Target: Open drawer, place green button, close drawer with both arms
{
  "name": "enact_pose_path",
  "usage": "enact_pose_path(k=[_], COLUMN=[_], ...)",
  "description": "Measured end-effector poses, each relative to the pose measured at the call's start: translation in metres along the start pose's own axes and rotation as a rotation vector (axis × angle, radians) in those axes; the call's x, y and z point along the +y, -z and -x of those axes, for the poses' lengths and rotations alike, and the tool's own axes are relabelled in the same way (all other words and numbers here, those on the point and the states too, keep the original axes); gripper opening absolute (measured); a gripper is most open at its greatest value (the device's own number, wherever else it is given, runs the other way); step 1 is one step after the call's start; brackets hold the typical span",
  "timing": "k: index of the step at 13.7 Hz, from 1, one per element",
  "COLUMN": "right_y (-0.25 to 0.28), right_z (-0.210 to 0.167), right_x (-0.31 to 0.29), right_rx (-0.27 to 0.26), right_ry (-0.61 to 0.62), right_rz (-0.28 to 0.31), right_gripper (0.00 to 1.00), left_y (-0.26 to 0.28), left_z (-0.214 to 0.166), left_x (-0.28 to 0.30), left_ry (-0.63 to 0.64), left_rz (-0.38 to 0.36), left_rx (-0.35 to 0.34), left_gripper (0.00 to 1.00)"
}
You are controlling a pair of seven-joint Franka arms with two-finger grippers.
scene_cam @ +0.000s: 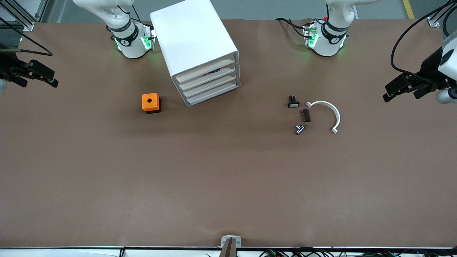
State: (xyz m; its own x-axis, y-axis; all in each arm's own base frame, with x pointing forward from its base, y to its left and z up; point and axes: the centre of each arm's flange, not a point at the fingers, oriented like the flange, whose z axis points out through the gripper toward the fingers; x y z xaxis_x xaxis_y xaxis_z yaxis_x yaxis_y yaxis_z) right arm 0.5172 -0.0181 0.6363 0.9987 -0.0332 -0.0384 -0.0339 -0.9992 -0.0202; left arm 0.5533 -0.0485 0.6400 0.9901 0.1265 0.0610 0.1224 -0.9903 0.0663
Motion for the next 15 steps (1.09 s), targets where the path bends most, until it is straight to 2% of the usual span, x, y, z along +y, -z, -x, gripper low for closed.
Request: enact_pose_path(k=[15], right_y=[0.0], right_z=[0.0], right_x=[-0.0007], right_rx=[0.0], right_ry=[0.001], right_rz=[0.0], right_gripper=[1.0], left_y=[-0.0025], left_z=[-0.0035], left_x=[-0.0093], left_ry=[0.017], left_rz=[-0.001], left_rx=[-0.004], left_gripper=[0.99])
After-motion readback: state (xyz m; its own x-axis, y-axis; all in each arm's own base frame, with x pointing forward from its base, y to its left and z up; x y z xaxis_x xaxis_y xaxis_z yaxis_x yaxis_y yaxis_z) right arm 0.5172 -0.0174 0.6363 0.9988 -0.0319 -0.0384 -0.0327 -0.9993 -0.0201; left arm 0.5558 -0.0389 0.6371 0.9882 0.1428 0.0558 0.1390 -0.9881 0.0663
